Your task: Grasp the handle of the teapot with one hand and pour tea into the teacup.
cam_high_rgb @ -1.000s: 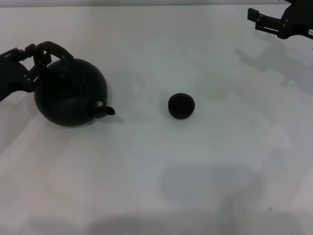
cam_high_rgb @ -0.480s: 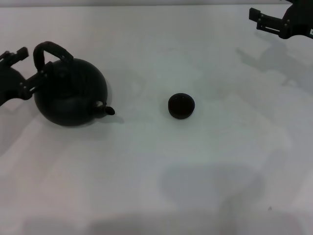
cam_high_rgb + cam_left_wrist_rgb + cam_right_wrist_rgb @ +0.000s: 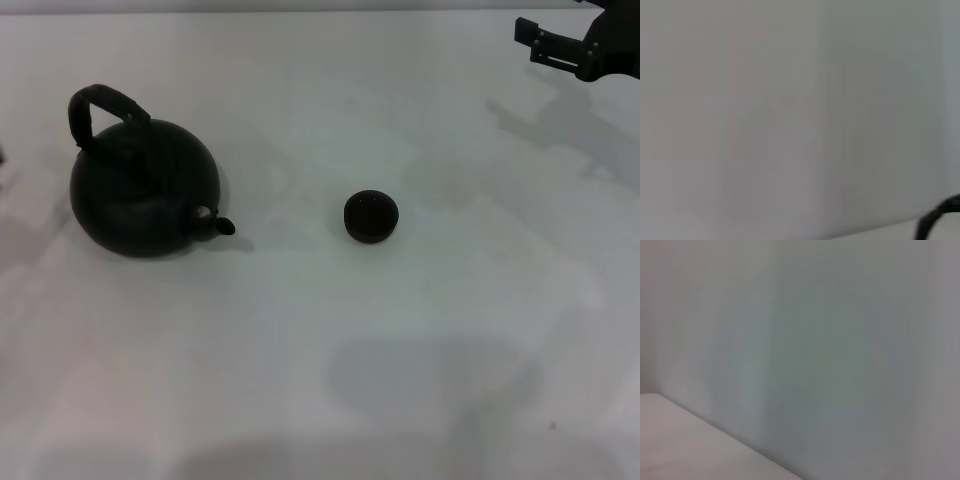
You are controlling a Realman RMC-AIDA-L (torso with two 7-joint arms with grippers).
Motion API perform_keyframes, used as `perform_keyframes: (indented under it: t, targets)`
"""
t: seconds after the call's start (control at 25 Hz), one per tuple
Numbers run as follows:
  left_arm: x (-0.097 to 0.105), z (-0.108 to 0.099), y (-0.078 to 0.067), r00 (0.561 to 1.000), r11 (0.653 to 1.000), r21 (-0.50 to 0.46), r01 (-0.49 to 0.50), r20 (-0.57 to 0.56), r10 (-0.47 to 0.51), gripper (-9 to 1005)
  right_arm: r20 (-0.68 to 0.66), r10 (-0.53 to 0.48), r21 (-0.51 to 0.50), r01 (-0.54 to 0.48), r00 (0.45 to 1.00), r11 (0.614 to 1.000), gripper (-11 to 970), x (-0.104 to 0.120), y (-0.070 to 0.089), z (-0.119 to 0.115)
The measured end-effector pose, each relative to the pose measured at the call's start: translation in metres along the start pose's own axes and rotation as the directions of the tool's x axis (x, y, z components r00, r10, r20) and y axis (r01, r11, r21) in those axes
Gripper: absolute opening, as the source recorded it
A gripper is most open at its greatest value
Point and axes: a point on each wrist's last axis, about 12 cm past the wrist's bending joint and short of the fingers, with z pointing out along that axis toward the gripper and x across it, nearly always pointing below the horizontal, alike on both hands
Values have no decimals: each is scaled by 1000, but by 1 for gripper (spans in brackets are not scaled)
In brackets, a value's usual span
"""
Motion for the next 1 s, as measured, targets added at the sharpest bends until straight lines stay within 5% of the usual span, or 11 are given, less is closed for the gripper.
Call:
perform_keyframes:
  t: [0.44,1.0]
  targets:
    - [7,-60,19,981,931,-344,125,184,-64,720,62,34,71,-39,997,997,860,21,6,-14]
    - [14,-49,24,987,897,-442,10,146,61,717,131,94,148,-113,987,982,860,34,10,-13]
